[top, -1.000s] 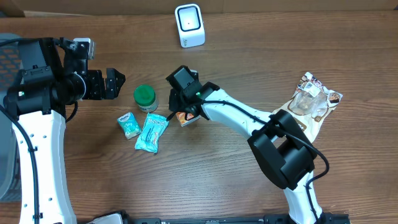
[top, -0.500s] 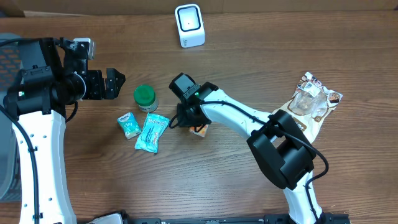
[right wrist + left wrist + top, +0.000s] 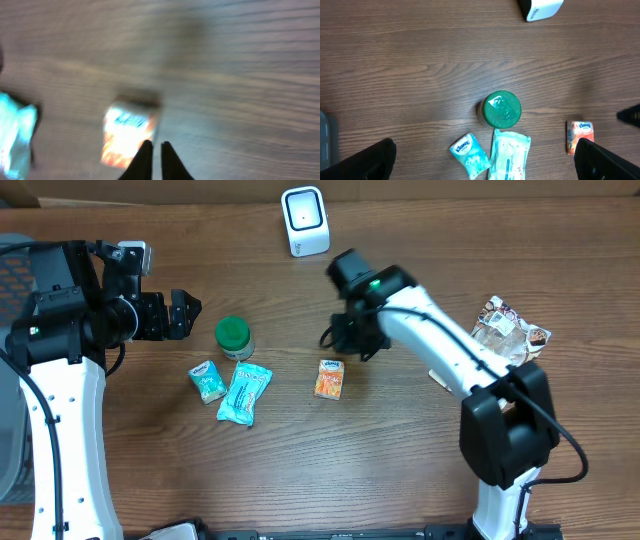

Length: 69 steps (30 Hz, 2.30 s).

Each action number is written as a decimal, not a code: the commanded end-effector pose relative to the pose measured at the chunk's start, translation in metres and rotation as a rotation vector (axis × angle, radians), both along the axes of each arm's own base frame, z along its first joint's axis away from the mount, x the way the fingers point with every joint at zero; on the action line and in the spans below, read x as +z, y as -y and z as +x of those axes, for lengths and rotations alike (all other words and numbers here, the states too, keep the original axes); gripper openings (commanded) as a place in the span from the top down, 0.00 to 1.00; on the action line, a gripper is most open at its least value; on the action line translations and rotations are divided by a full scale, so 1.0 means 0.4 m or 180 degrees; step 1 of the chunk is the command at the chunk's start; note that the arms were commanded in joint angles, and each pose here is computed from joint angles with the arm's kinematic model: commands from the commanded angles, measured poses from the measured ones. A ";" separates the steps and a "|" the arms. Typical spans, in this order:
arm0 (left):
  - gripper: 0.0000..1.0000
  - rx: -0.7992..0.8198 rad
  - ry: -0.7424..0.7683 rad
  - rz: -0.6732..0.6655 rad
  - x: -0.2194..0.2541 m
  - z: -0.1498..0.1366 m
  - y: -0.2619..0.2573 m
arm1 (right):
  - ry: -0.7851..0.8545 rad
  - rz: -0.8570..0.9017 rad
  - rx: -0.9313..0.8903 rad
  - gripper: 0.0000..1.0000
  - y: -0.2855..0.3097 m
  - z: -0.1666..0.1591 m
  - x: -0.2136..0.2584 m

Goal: Scan the item barcode
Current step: 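Reposition the orange Kleenex box with the right gripper and regrasp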

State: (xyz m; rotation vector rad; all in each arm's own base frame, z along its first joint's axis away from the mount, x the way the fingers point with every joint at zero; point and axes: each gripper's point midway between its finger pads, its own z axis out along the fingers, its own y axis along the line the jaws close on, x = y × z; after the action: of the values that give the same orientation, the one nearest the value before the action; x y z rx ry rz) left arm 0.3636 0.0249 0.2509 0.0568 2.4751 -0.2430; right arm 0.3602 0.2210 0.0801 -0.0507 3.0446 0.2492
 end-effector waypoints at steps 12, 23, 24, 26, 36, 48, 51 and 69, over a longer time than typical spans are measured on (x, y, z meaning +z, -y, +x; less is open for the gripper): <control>0.01 -0.0066 0.0115 0.0024 0.029 0.006 0.005 | -0.0058 0.0348 0.0087 0.94 -0.036 -0.047 -0.137; 0.01 -0.0064 0.0115 0.0024 0.029 0.006 0.005 | 0.0268 0.1157 0.0986 0.85 -0.169 -0.031 -0.081; 0.00 -0.0066 0.0115 0.0024 0.029 0.006 0.005 | 0.0261 0.1158 0.0967 0.85 -0.165 -0.029 -0.080; 0.00 -0.0064 0.0114 0.0023 0.029 0.006 0.005 | 0.0207 0.1144 0.0824 0.80 -0.132 -0.014 -0.058; 0.00 -0.0066 0.0114 0.0023 0.029 0.006 0.005 | -0.0194 0.0992 0.0550 0.27 -0.029 -0.072 0.010; 0.00 -0.0066 0.0115 0.0024 0.029 0.006 0.005 | -0.0292 0.0978 0.0706 0.52 -0.081 -0.150 -0.107; 0.00 -0.0064 0.0115 0.0024 0.029 0.006 0.005 | -0.0262 0.1001 0.0641 0.53 -0.082 -0.148 -0.124; 0.00 -0.0064 0.0115 0.0024 0.029 0.006 0.005 | -0.0176 0.1068 0.0516 0.61 -0.083 -0.146 -0.181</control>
State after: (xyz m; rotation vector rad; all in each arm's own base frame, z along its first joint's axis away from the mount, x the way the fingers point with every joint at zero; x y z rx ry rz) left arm 0.3636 0.0249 0.2509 0.0568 2.4751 -0.2430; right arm 0.3033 0.2547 0.0133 -0.2942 2.9943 0.7736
